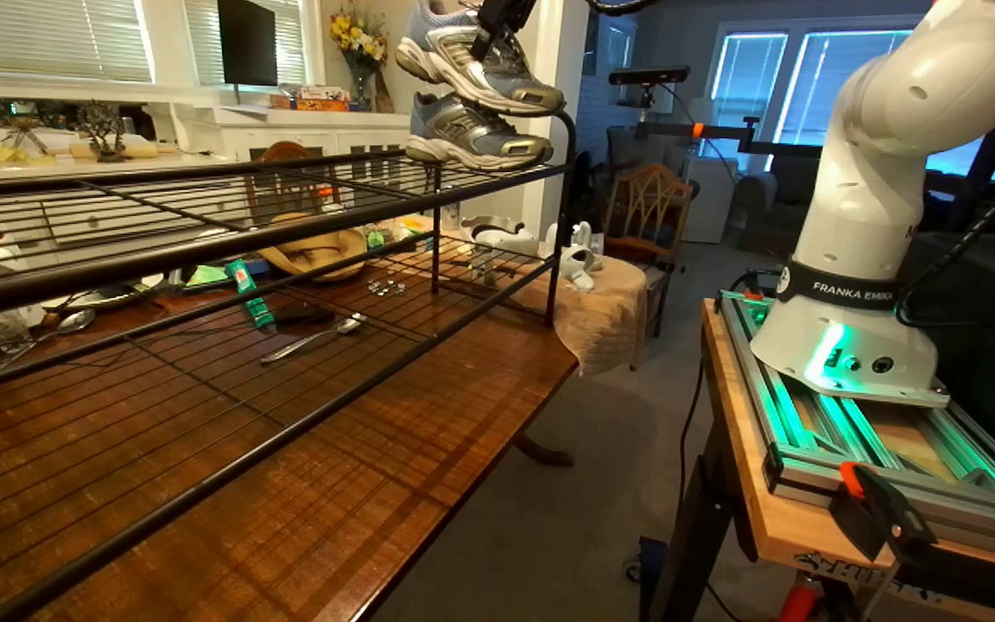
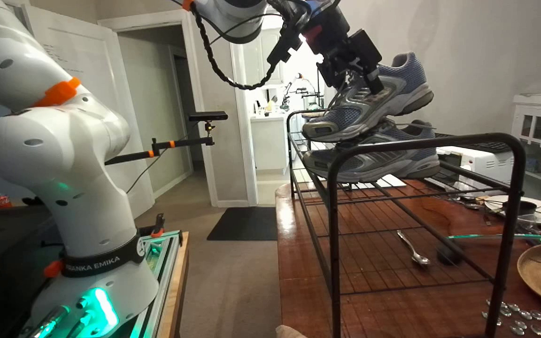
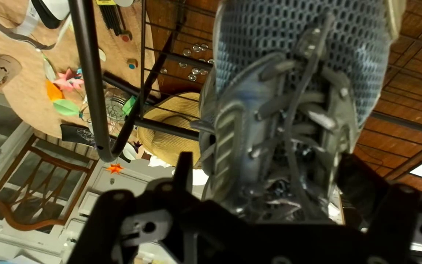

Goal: Put the left shoe on the right shoe

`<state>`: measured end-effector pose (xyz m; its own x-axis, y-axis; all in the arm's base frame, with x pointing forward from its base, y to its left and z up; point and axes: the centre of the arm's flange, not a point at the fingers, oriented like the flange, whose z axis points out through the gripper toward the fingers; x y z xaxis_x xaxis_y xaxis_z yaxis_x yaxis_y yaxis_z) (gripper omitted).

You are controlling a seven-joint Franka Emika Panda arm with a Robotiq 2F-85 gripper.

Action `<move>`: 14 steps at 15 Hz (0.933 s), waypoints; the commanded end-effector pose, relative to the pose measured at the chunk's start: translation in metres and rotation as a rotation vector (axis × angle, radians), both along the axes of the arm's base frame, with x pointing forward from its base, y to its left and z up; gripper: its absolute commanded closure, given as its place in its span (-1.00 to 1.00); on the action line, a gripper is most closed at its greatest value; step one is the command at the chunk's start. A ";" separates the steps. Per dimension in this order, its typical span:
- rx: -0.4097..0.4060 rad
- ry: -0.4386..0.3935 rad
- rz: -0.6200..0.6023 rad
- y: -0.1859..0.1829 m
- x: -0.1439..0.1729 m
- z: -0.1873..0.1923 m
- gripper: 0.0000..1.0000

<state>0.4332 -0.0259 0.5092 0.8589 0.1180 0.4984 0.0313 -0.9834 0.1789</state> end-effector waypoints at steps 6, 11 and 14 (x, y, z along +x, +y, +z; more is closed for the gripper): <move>0.001 -0.007 -0.007 -0.001 -0.012 0.004 -1.00; 0.003 -0.004 -0.005 0.001 -0.014 0.003 -1.00; 0.006 -0.004 -0.007 0.000 -0.014 0.003 -1.00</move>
